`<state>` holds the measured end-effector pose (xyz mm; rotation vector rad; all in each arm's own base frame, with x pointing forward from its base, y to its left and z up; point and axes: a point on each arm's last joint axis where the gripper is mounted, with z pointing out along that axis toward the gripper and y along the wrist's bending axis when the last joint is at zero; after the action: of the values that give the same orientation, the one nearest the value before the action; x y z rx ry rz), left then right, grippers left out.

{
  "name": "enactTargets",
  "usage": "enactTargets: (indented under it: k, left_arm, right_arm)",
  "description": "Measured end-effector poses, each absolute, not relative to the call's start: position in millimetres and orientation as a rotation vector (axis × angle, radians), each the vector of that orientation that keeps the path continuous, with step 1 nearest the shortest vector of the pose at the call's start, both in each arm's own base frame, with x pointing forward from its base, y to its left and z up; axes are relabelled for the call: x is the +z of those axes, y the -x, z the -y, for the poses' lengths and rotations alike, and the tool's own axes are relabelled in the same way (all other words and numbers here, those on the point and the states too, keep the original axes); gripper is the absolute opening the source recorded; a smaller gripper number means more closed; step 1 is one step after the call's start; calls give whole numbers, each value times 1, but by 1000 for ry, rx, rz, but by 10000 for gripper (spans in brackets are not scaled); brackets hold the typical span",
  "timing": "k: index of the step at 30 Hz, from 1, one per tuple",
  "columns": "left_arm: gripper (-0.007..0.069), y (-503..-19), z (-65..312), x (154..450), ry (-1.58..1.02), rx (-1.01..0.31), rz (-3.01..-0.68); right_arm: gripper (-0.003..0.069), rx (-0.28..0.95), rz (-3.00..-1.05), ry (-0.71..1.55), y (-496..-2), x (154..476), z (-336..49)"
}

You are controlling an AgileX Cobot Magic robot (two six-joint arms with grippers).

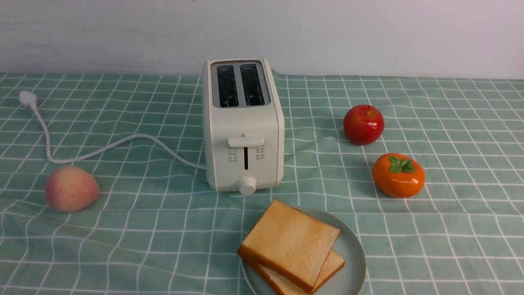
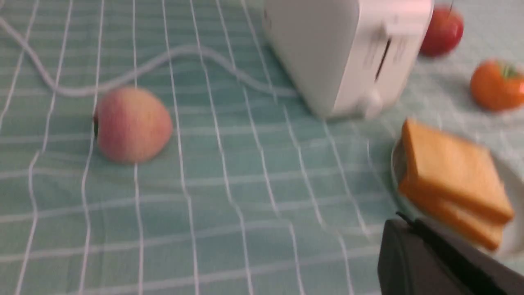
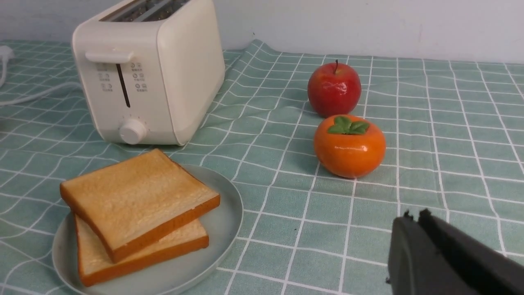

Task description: Take toasted bread from bread machine on blue coffee table place on plate.

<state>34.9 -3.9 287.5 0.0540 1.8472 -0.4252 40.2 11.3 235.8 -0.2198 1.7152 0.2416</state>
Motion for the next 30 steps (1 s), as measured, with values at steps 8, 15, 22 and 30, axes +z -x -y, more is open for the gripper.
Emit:
enactTargets:
  k: [8, 15, 22, 30]
  left_arm:
    - [-14, -47, 6, 233, 74, -444, -1671]
    - [-14, -54, 8, 180, 57, -297, -1790]
    - [-14, -52, 7, 169, -17, -224, -1892]
    - [-13, -52, 8, 169, -12, -233, -1895]
  right_arm:
    - [24, 241, -1715, 220, -40, 236, -11]
    - [35, 240, -1715, 220, -40, 236, -11]
    - [36, 240, -1715, 220, -40, 236, -11]
    - [47, 240, -1715, 220, -40, 236, -11]
